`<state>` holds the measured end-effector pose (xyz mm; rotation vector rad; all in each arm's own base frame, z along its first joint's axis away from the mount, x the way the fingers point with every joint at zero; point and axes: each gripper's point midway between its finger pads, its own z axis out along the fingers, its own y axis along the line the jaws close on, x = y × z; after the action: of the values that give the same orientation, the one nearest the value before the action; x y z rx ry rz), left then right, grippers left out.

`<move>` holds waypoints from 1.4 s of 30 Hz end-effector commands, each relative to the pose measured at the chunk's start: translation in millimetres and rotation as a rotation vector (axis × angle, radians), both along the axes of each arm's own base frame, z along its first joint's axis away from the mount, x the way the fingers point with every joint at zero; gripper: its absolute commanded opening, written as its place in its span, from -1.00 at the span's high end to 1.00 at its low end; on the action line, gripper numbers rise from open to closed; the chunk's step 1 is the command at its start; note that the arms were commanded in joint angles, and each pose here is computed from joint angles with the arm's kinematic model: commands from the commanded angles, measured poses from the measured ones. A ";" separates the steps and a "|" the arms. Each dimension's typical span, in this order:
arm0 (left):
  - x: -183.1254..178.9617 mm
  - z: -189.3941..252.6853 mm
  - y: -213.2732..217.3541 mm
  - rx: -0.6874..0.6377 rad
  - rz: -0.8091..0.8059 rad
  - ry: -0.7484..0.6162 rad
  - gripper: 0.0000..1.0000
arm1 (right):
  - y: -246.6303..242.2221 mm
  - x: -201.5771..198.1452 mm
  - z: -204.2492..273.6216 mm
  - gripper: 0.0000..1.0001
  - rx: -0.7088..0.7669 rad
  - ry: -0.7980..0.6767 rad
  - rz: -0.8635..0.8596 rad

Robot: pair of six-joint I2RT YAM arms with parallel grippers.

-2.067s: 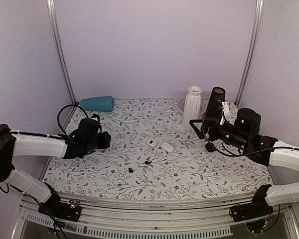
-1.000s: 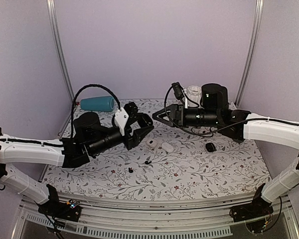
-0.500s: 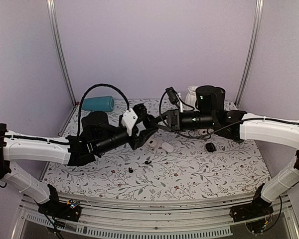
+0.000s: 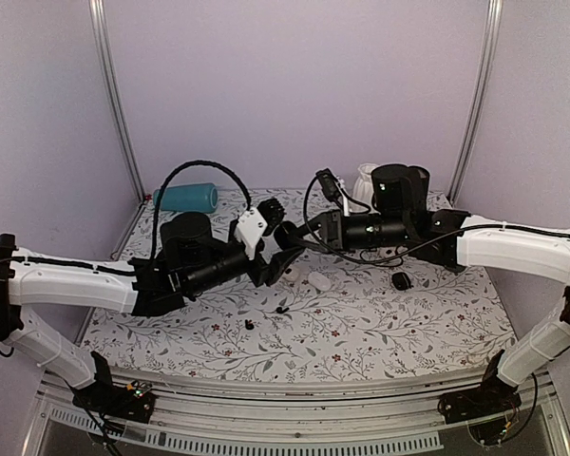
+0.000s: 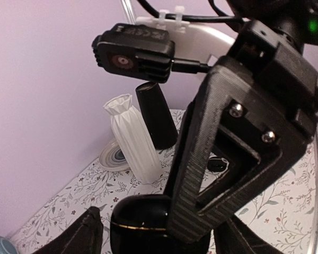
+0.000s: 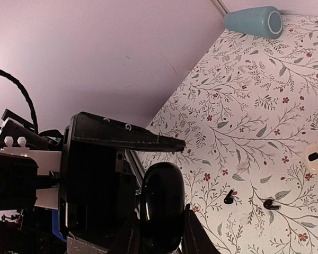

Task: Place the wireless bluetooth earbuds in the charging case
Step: Pass from the left arm to the right, then pass from the right arm to the left

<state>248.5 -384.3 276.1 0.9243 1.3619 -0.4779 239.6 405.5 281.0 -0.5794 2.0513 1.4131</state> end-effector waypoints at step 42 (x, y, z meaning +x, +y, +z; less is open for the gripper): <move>-59.8 57.0 8.3 -0.276 -0.709 0.502 -0.05 | -12.6 -53.7 70.9 0.93 0.068 -0.477 0.306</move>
<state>193.7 -374.8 322.4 1.0404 1.3660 -1.4287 198.9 393.1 329.9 -1.0556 1.6771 1.3087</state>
